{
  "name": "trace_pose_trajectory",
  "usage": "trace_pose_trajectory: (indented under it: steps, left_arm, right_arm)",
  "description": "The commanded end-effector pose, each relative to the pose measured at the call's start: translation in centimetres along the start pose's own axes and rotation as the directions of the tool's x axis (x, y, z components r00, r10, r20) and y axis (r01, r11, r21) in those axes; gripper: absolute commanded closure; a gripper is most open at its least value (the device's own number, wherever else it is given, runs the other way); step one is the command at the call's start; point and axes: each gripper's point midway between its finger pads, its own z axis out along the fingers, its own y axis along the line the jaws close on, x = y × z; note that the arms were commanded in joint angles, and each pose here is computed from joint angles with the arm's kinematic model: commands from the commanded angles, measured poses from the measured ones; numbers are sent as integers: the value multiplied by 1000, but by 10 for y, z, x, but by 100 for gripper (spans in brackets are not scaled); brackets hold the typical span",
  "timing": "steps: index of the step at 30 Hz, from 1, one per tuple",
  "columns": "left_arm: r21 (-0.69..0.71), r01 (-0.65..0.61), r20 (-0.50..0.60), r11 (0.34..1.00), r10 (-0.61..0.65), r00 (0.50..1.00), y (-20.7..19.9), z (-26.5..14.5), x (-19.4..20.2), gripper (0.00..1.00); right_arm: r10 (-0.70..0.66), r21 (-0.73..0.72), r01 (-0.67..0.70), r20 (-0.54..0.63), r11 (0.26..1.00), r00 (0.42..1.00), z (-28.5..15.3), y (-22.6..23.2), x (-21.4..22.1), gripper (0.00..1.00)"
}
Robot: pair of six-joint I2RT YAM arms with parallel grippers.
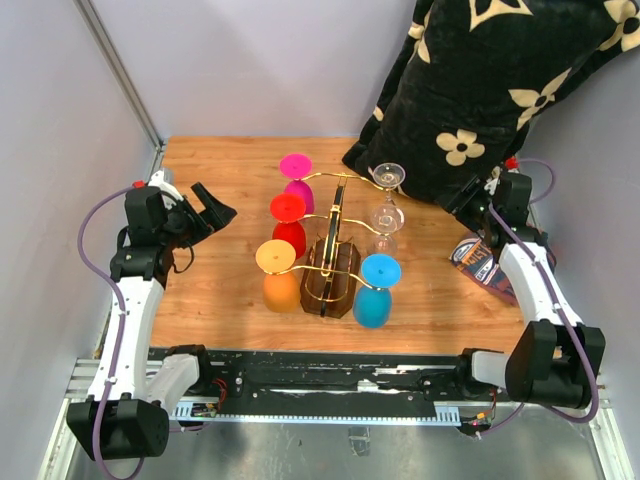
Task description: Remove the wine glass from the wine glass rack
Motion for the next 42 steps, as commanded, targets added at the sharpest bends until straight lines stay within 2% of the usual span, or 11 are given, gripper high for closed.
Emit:
trace_pose_trajectory:
  steps: [1,6,10,16,22,34,36,39,42]
  left_arm:
    - [25,-1,15,1000,1,1000,-4,-1,-3,0]
    - [32,7,8,999,-8,1000,-5,0,-1,0]
    - [43,4,18,999,-4,1000,-8,-3,-3,0]
    - [51,8,32,999,-10,999,-11,-5,-7,0]
    - [60,-1,29,998,0,1000,-12,-7,-5,0]
    - [50,-7,25,999,6,1000,-10,-7,-4,0]
    - [44,-5,23,999,4,1000,-8,-5,-3,0]
    - [38,1,6,999,-1,1000,-5,-2,1,0]
    - [32,0,3,999,0,1000,-3,-1,3,0]
  right_arm:
    - [-15,-94,14,-14,995,1000,-6,13,3,43]
    - [-31,-278,46,60,959,998,-24,62,-19,43]
    - [-37,-320,67,99,945,994,-33,80,-30,43]
    - [-4,-423,41,88,905,996,-28,102,-28,43]
    - [-17,-499,51,73,865,997,-24,126,-24,43]
    - [-66,-527,62,12,848,998,-3,153,-4,44]
    - [-74,-537,62,-1,841,997,-1,156,0,50]
    - [-81,-550,62,-11,833,997,1,161,2,70]
    - [-80,-558,64,-5,828,997,0,163,1,83]
